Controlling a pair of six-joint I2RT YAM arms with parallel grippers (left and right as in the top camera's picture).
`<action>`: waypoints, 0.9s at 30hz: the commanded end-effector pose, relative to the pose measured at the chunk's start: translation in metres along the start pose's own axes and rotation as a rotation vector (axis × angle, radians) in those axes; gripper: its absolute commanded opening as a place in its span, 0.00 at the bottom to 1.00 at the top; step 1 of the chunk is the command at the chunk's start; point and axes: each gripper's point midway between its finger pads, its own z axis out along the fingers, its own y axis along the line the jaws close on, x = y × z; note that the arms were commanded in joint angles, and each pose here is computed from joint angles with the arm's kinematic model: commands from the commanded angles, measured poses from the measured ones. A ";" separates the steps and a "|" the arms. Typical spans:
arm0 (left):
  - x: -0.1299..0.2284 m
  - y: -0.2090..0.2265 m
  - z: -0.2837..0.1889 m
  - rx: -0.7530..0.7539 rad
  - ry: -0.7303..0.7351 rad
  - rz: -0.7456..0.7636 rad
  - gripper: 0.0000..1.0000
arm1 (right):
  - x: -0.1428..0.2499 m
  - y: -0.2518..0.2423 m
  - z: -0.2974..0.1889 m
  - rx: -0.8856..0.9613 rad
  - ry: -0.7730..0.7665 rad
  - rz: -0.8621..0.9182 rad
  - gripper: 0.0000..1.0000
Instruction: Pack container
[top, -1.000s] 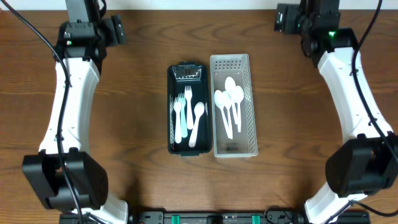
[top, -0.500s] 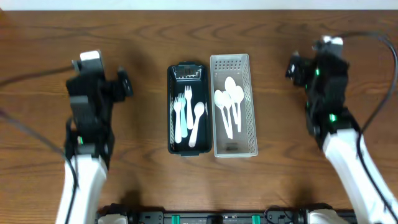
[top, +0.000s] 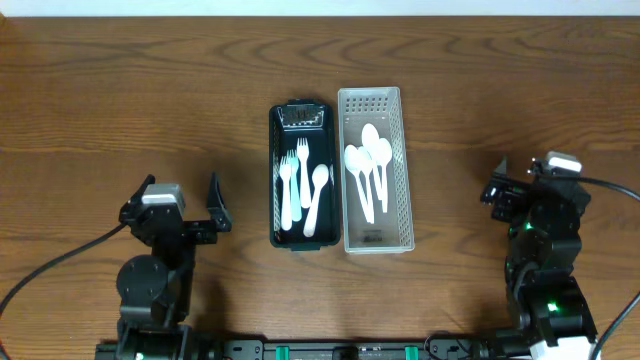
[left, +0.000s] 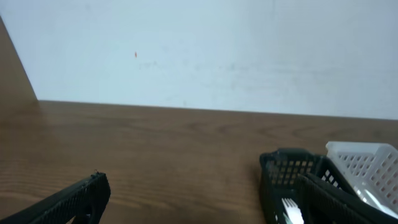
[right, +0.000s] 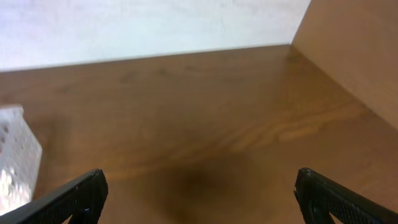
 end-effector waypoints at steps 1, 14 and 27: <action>0.003 -0.001 -0.002 0.004 0.010 0.008 0.98 | 0.015 -0.003 -0.001 0.009 0.048 -0.025 0.99; 0.080 0.004 -0.012 -0.012 0.330 0.036 0.98 | 0.080 -0.013 -0.011 0.032 0.312 -0.137 0.99; 0.150 0.013 -0.049 -0.033 0.656 0.065 0.98 | 0.070 -0.025 -0.047 0.017 0.226 -0.105 0.99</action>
